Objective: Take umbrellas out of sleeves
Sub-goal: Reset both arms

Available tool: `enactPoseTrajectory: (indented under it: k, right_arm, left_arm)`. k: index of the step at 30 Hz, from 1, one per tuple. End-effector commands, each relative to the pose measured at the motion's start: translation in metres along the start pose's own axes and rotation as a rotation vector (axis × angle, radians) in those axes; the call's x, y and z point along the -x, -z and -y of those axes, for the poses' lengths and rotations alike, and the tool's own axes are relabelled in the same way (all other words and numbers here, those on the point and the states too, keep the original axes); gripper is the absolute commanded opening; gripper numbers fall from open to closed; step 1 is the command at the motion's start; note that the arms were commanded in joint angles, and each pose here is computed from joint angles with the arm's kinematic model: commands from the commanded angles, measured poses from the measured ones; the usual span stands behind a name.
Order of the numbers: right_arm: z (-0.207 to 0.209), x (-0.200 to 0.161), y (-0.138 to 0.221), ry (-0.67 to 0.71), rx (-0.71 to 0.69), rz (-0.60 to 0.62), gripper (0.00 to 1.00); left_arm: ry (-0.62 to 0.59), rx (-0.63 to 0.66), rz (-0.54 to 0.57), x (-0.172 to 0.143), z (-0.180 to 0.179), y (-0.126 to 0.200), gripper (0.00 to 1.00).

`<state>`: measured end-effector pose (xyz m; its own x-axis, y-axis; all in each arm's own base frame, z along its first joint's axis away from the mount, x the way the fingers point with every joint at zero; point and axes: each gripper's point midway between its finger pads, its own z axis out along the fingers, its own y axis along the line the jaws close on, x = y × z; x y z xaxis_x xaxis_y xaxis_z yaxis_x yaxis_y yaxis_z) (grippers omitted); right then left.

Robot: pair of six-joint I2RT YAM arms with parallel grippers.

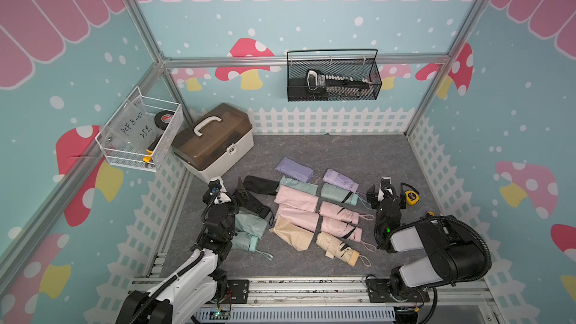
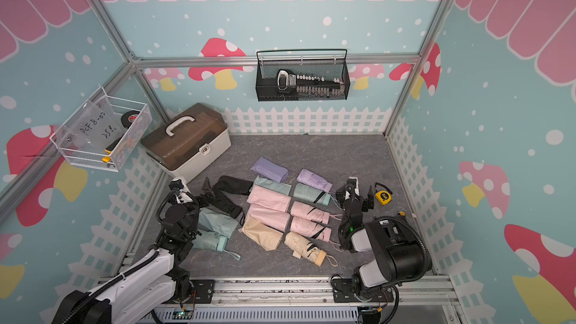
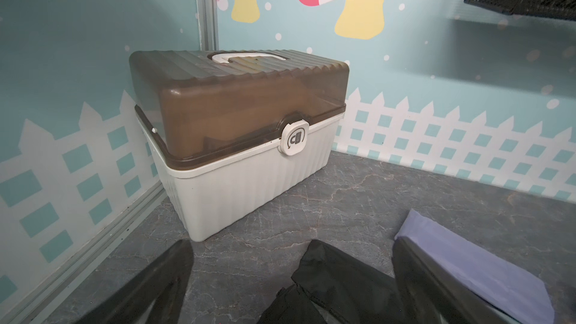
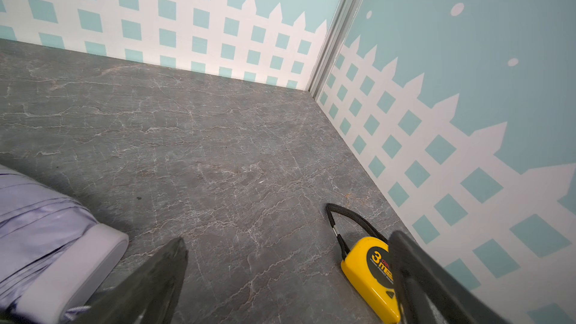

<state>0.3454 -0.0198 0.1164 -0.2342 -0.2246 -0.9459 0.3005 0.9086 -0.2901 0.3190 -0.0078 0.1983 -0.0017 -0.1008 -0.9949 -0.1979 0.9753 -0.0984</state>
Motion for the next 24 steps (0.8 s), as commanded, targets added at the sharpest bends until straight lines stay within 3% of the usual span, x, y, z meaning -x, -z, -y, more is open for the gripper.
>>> enactPoseTrajectory:
  k: [1,14,21,24]
  right_arm:
    - [0.001,0.009,-0.001,-0.005,0.001,0.04,0.97]
    - [-0.003,0.008,-0.001,-0.002,0.039,0.044,0.97]
    - [-0.007,0.0,-0.009,-0.001,0.058,0.022,0.97]
    - [-0.008,0.0,-0.011,0.003,0.058,0.018,0.97]
  left_arm:
    - [-0.056,0.039,0.079,0.011,-0.008,0.0,0.99]
    - [-0.033,0.08,0.017,-0.021,-0.028,-0.019,0.99]
    - [-0.048,0.081,0.081,-0.025,-0.03,-0.024,0.99]
    - [-0.041,0.061,0.055,-0.037,-0.029,-0.029,0.99]
